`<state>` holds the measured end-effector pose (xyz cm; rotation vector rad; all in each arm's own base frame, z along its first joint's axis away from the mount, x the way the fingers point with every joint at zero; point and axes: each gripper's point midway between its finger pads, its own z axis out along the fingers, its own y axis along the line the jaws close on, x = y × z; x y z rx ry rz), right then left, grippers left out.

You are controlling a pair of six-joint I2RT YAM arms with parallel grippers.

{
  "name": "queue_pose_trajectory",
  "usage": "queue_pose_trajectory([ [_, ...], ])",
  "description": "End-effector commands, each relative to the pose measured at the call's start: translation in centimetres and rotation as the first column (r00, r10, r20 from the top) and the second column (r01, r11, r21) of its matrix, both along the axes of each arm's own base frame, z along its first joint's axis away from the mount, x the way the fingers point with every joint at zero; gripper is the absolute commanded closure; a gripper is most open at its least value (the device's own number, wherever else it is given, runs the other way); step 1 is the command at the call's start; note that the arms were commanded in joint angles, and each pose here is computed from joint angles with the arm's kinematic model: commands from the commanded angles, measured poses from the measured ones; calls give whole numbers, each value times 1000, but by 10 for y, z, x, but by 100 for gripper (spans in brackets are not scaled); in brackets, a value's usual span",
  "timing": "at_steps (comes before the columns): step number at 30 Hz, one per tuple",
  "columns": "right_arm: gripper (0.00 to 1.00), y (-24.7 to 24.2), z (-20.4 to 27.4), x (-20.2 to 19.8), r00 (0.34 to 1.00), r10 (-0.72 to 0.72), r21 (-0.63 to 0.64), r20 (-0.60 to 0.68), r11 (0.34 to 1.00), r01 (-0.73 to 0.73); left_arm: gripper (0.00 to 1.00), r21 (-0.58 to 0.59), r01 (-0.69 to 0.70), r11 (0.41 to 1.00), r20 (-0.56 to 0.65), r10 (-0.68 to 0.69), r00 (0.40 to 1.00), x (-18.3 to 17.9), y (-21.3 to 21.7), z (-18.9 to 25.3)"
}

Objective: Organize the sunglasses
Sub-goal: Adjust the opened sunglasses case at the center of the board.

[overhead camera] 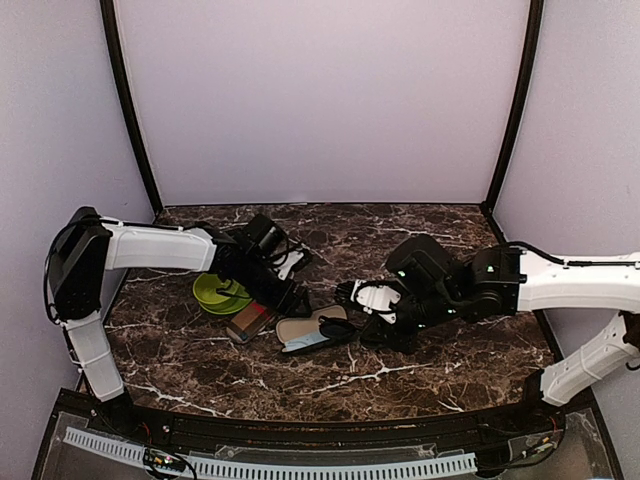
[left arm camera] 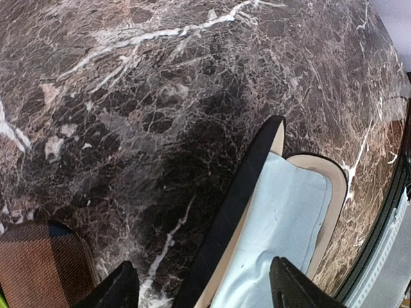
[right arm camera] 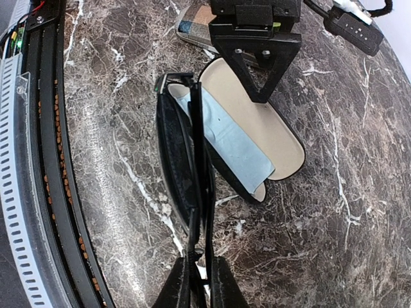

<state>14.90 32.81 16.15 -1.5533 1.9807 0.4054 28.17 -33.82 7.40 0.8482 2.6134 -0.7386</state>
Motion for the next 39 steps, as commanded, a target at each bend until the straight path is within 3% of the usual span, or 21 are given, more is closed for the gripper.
queue_pose_trajectory([
  [1, 90, 2, 10, 4, 1000, -20, 55, 9, 998, 19, 30, 26, 85, 996, -22, -84, 996, -7, 1, 4],
  [20, 91, 0, 4, 7, 1000, -25, 42, 8, 999, 25, 62, 163, 123, 979, -91, -109, 990, -22, 29, -22],
  [30, 91, 1, 2, 7, 1000, -23, 35, 4, 999, 23, 82, 172, 113, 979, -43, -108, 993, -14, 30, -16],
  [39, 91, 2, 2, 7, 1000, -18, 31, 3, 999, 18, 92, 146, 146, 978, 63, -157, 986, -11, 21, 6],
])
